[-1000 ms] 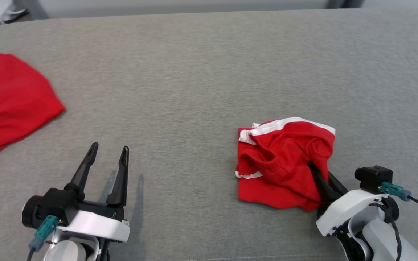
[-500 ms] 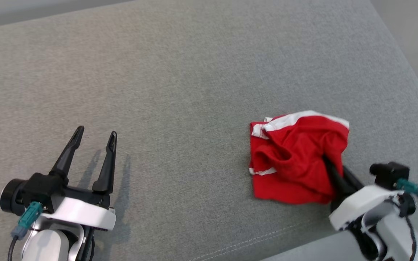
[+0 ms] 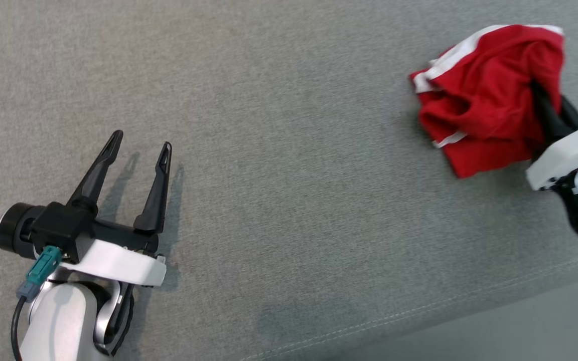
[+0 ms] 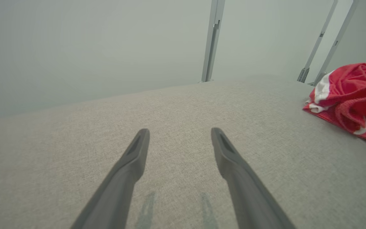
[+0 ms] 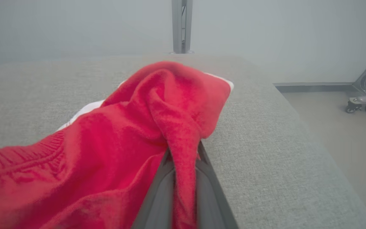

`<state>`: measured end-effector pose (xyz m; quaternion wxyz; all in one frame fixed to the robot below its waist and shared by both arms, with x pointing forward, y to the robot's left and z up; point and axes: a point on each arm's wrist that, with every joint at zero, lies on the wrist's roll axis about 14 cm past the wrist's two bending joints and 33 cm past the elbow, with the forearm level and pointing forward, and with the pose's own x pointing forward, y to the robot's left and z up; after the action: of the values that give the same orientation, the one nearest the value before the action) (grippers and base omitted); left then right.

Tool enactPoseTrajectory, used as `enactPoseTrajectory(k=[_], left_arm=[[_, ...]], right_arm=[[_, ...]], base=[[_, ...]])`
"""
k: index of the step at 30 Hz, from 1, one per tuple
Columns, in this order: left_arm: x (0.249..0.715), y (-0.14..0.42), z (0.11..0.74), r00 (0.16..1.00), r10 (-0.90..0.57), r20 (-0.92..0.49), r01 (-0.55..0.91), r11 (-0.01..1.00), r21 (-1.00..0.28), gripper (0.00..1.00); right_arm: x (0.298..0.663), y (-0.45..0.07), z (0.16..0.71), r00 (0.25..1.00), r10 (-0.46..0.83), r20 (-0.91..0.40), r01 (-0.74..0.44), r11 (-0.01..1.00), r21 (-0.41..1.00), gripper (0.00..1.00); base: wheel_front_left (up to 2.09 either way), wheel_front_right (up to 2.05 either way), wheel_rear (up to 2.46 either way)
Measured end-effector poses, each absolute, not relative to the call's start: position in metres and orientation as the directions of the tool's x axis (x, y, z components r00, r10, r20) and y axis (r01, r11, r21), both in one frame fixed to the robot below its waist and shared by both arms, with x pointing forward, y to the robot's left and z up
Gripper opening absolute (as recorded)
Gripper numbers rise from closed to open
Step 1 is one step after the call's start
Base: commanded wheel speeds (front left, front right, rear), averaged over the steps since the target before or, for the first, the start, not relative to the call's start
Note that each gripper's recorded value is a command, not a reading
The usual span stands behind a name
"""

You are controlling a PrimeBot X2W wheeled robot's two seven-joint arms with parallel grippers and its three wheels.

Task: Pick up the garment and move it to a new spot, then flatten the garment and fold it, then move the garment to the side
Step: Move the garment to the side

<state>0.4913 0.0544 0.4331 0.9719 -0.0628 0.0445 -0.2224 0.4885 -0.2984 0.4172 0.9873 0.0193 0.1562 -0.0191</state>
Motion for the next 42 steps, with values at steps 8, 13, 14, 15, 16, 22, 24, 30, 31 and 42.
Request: enactPoseTrajectory(k=[8, 13, 14, 15, 16, 22, 24, 30, 31, 42], left_arm=[[0.502, 0.061, 0.414, 0.903, -0.422, -0.079, 0.409, 0.901, -0.145, 1.0], [0.506, 0.06, 0.406, 0.902, -0.423, -0.088, 0.409, 0.901, -0.147, 1.0], [0.507, 0.06, 0.407, 0.902, -0.425, -0.083, 0.41, 0.9, -0.147, 1.0], [0.508, 0.059, 0.408, 0.901, -0.426, -0.08, 0.412, 0.899, -0.147, 1.0], [0.508, 0.059, 0.408, 0.901, -0.427, -0.078, 0.413, 0.899, -0.147, 1.0], [0.505, 0.06, 0.422, 0.905, -0.423, -0.051, 0.413, 0.901, -0.133, 1.0], [0.503, 0.062, 0.429, 0.908, -0.417, -0.038, 0.409, 0.903, -0.133, 1.0], [0.488, 0.082, 0.448, 0.935, -0.353, -0.026, 0.348, 0.929, -0.126, 1.0], [0.484, 0.086, 0.451, 0.94, -0.341, -0.023, 0.336, 0.934, -0.125, 1.0], [0.441, 0.146, 0.487, 0.985, -0.174, 0.001, 0.173, 0.981, -0.089, 1.0]], right_arm=[[0.504, -0.331, 0.388, 0.913, -0.092, -0.398, 0.069, 0.995, -0.071, 0.0], [0.507, -0.348, 0.381, 0.897, -0.143, -0.418, 0.115, 0.989, -0.092, 1.0], [0.508, -0.35, 0.382, 0.898, -0.15, -0.414, 0.122, 0.988, -0.092, 1.0], [0.509, -0.352, 0.385, 0.901, -0.156, -0.406, 0.131, 0.987, -0.088, 1.0], [0.509, -0.354, 0.389, 0.903, -0.162, -0.397, 0.14, 0.987, -0.084, 1.0], [0.509, -0.361, 0.426, 0.939, -0.176, -0.294, 0.165, 0.984, -0.061, 1.0], [0.5, -0.364, 0.437, 0.949, -0.182, -0.258, 0.174, 0.983, -0.054, 1.0], [0.476, -0.356, 0.489, 0.979, -0.192, -0.066, 0.192, 0.981, -0.009, 1.0], [0.472, -0.347, 0.493, 0.982, -0.182, -0.041, 0.182, 0.983, -0.002, 1.0], [0.426, -0.241, 0.508, 0.997, -0.033, 0.077, 0.028, 0.998, 0.065, 1.0]], base=[[0.0, 0.0, 0.0], [0.0, 0.0, 0.0], [0.0, 0.0, 0.0], [0.0, 0.0, 0.0], [0.0, 0.0, 0.0], [0.0, 0.0, 0.0], [0.0, 0.0, 0.0], [0.0, 0.0, 0.0], [0.0, 0.0, 0.0], [0.0, 0.0, 0.0]])
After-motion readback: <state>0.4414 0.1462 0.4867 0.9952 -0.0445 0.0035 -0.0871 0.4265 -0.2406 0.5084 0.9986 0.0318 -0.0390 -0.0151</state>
